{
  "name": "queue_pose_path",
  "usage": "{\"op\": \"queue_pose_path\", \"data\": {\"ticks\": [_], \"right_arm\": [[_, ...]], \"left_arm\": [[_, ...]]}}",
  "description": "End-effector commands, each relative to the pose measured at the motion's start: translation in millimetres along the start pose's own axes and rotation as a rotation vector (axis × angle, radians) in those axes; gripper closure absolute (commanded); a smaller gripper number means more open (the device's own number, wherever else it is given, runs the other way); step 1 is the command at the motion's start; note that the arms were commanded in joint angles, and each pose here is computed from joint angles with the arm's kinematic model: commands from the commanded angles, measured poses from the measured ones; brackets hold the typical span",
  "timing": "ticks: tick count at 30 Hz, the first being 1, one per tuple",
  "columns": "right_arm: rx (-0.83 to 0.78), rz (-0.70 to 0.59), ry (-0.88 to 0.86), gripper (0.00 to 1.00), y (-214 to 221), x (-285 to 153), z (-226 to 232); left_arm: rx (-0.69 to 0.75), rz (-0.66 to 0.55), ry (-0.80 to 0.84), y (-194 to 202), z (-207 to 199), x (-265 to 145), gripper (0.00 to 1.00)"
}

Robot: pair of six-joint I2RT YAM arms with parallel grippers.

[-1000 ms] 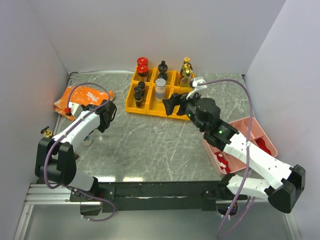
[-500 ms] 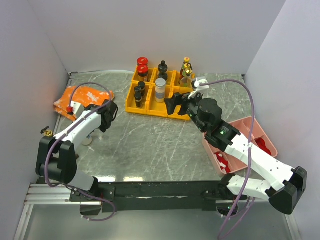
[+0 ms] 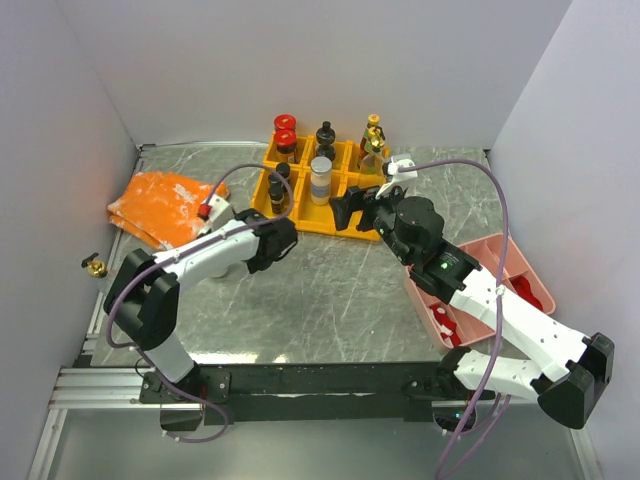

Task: Organize the condiment bottles
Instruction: Pick up the bottle from the center of the board, then place the bottle in the storage box.

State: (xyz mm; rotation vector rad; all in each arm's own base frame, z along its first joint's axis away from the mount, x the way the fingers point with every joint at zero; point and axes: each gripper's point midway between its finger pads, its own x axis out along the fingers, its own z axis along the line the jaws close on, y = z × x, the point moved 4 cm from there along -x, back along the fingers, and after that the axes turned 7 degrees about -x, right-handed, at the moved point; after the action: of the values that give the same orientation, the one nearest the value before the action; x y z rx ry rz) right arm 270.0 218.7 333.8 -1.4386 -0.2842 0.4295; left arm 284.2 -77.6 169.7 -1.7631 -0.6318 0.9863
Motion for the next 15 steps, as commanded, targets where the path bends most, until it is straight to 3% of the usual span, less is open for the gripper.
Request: {"op": "queue_pose_path", "data": {"ticks": [1, 4, 5, 6, 7, 8, 9, 11, 12, 15], "right_arm": [[-0.007, -0.031, 0.023, 0.0, -10, -8, -5], [-0.01, -0.032, 0.035, 0.0, -11, -11, -7], [-0.009, -0.036, 0.039, 0.0, -12, -12, -8], [-0.011, -0.036, 0.042, 0.0, -12, -12, -8], [-0.008, -0.039, 0.045, 0.0, -12, -13, -9], [-0.01, -0.038, 0.047, 0.0, -11, -13, -10], [-0.01, -0.039, 0.051, 0.0, -11, -14, -10], [-0.004, -0.039, 0.062, 0.0, -10, -14, -12], [-0.001, -0.038, 0.067, 0.0, -10, -14, -13], [0.007, -0.03, 0.063, 0.0, -10, -19, -13]], "left_arm": [[-0.007, -0.055, 0.16, -30, -29, -40, 0.99], [0.013, -0.033, 0.252, -41, -38, -64, 0.99], [-0.048, -0.01, 0.292, -43, -50, -71, 0.99], [0.064, -0.011, 0.323, -42, -47, -74, 0.99], [0.032, 0.036, 0.373, -50, -48, -82, 0.99], [-0.074, 0.084, 0.462, -54, -68, -94, 0.99], [0.071, 0.079, 0.526, -44, -63, -92, 0.99], [-0.081, 0.177, 0.784, -69, -78, -122, 0.99], [-0.009, 0.165, 0.847, -59, -70, -120, 0.99], [-0.066, 0.165, 1.018, -84, -66, -137, 0.99]]}}
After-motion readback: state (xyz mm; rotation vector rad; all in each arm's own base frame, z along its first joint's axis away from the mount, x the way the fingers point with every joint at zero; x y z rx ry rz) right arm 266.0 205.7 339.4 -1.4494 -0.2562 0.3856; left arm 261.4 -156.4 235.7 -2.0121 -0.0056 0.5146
